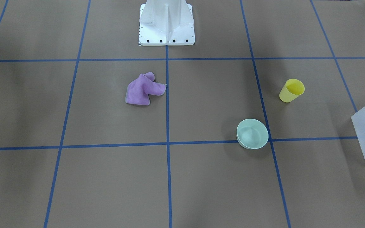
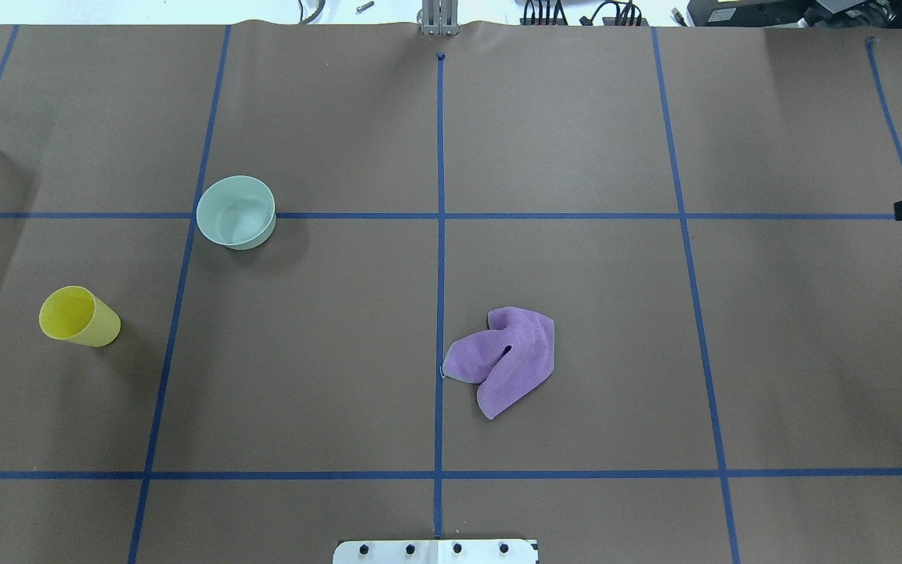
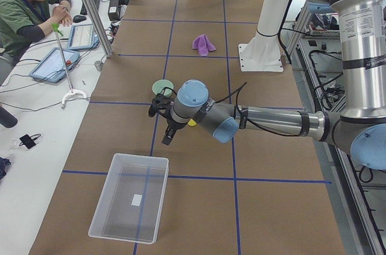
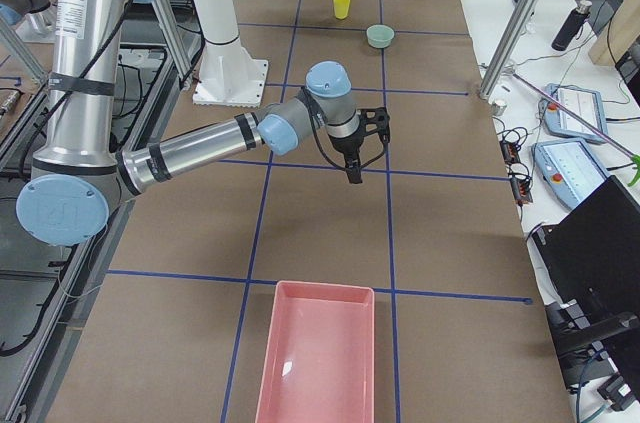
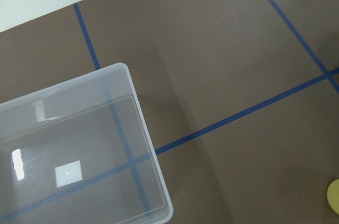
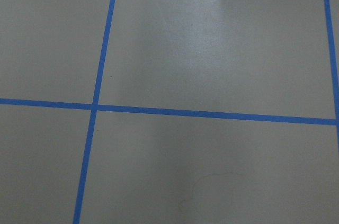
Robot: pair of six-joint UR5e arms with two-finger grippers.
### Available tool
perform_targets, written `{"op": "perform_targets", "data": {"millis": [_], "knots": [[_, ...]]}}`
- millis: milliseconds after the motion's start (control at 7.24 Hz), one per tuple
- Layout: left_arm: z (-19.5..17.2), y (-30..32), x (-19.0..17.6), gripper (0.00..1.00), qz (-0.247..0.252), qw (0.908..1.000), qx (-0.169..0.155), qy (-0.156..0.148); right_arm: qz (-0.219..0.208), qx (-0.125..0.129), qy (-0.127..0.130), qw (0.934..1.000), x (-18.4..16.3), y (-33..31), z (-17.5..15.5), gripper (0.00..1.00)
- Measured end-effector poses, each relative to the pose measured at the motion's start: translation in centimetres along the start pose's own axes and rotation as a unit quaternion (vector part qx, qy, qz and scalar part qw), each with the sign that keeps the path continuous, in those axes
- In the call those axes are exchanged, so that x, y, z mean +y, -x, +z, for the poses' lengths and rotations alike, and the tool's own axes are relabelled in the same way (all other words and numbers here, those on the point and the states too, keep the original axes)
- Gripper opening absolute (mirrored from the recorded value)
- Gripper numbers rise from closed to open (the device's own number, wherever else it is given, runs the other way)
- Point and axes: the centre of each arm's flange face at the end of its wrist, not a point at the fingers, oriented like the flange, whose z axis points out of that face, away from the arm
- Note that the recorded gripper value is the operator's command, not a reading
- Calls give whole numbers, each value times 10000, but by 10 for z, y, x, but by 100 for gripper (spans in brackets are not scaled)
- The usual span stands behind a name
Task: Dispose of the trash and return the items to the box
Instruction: 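Reach the left gripper to the yellow cup and grasp it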
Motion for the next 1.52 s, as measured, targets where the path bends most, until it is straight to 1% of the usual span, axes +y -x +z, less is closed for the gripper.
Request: {"op": "perform_targets", "data": {"millis": [138, 276, 414, 691, 829, 1105, 1381, 1519], "knots": [[23, -24, 4, 99, -379, 9990, 138, 177, 86, 65, -17, 9999, 5, 23, 11, 100], [46, -48, 11, 99, -566, 9977, 227, 282, 110, 86, -2, 9999, 9, 37, 18, 100], [66, -67, 20, 99, -664, 9969, 280, 317, 108, 91, 18, 9999, 13, 46, 23, 100], [103, -99, 33, 99, -812, 9958, 193, 370, 95, 105, 28, 9999, 15, 50, 27, 100], [116, -112, 38, 93, -827, 9956, 163, 408, 84, 120, 21, 9999, 15, 51, 28, 100], [136, -129, 49, 56, -721, 9962, 84, 486, 70, 141, 10, 9999, 16, 52, 29, 100], [150, -134, 58, 30, -638, 9964, 0, 552, 65, 154, 6, 9999, 16, 52, 30, 100], [154, -136, 62, 8, -609, 9964, -10, 591, 62, 155, 7, 9999, 16, 53, 30, 100]]}}
